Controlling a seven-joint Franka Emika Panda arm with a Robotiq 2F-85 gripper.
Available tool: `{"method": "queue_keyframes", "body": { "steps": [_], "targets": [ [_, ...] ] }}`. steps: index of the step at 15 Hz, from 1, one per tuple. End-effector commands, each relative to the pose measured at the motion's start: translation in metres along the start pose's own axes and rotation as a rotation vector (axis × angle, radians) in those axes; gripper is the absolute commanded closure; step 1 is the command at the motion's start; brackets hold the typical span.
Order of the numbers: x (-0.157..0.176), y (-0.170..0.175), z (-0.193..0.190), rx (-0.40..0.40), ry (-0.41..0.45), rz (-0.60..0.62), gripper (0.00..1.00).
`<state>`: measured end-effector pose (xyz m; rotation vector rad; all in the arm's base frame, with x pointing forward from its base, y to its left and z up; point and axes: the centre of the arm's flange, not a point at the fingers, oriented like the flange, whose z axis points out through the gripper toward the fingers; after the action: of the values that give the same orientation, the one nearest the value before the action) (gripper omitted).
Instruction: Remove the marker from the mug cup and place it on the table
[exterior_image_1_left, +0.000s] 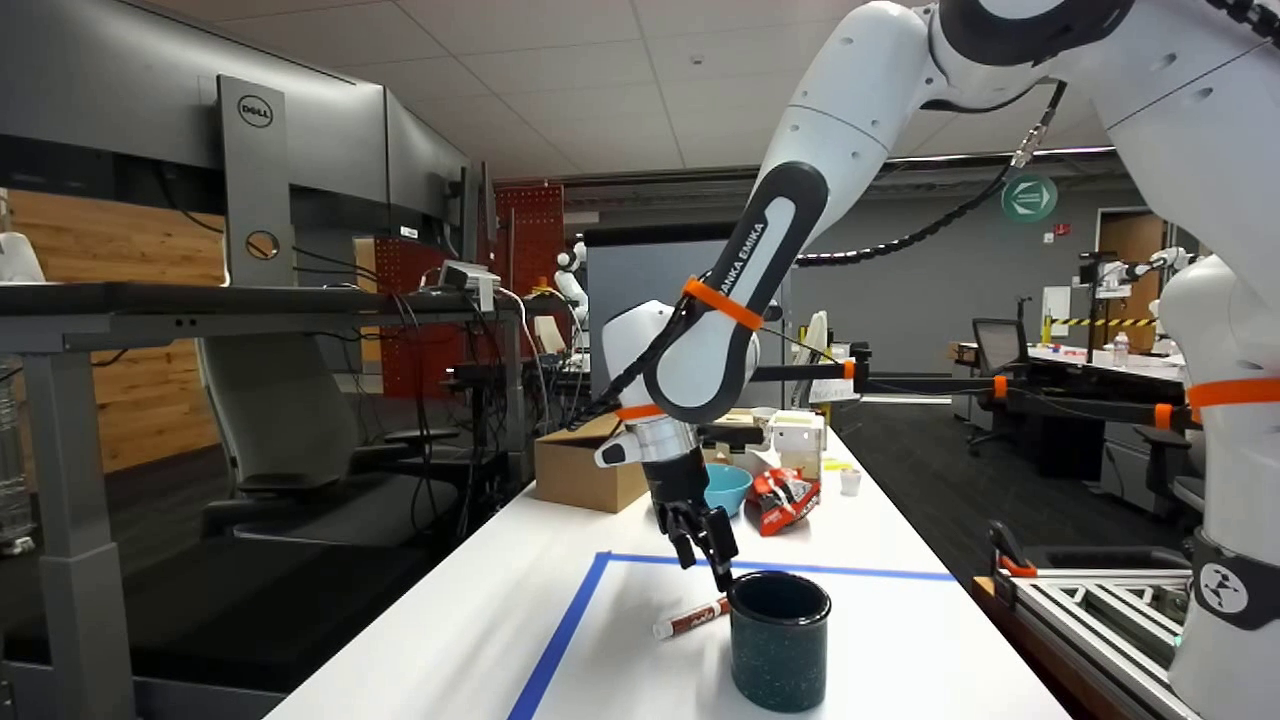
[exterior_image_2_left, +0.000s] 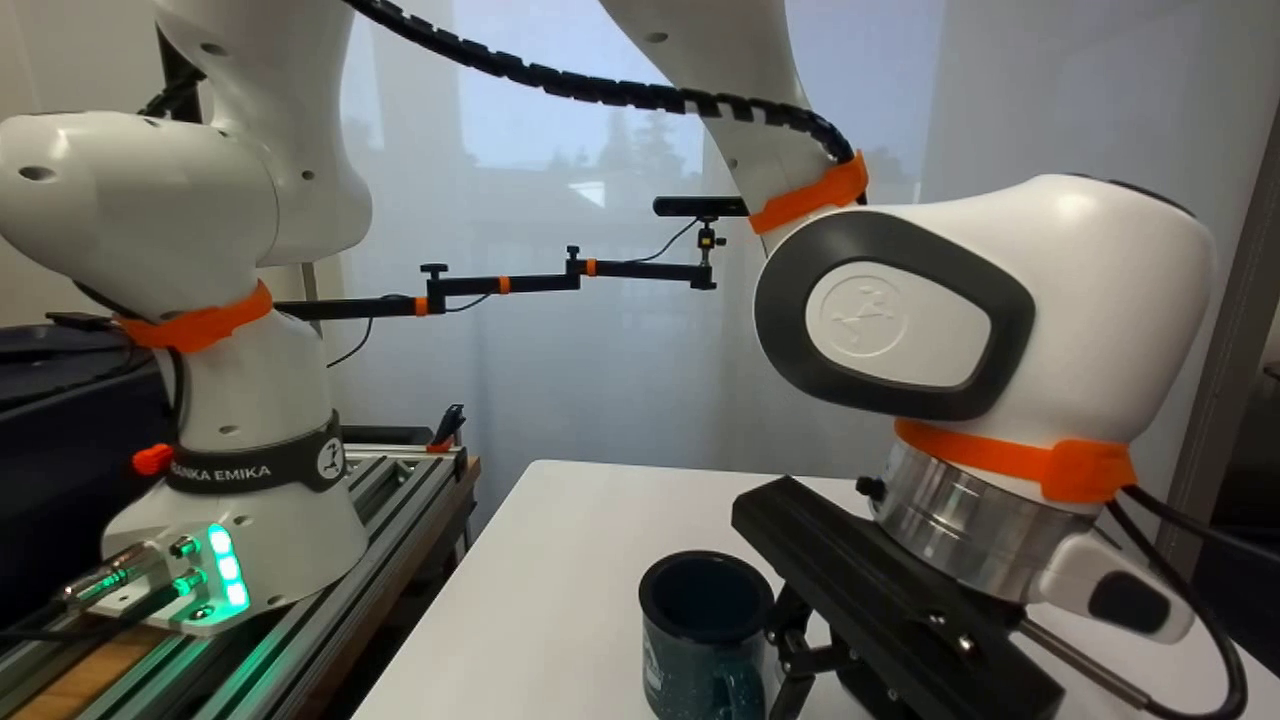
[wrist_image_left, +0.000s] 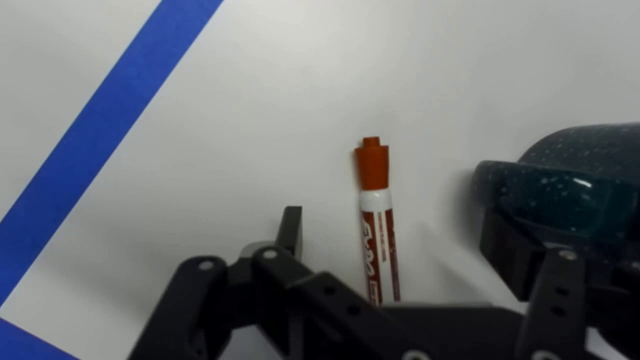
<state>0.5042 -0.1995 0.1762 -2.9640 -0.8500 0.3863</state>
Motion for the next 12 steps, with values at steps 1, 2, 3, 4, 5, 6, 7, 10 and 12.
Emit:
{"method": "queue_keyframes", "body": {
  "steps": [1, 2, 3, 4, 5, 6, 7, 10, 12],
  "targets": [
    [0.01, -0.013, -0.034, -0.027, 0.025, -0.007, 0.0],
    [0.012, -0.018, -0.047, -0.034, 0.037, -0.009, 0.0],
    [0.012, -0.023, -0.058, -0.048, 0.051, -0.016, 0.0],
    [0.01, -0.029, -0.073, -0.063, 0.059, -0.008, 0.0],
    [0.006, -0.034, -0.088, -0.079, 0.077, -0.003, 0.0],
    [0.002, -0.041, -0.101, -0.086, 0.1, 0.035, 0.0],
    [0.001, -0.05, -0.11, -0.074, 0.12, 0.077, 0.0],
    [0.015, -0.114, -0.122, 0.019, 0.191, 0.178, 0.0],
    [0.025, -0.152, -0.131, 0.043, 0.219, 0.207, 0.0]
  ]
}}
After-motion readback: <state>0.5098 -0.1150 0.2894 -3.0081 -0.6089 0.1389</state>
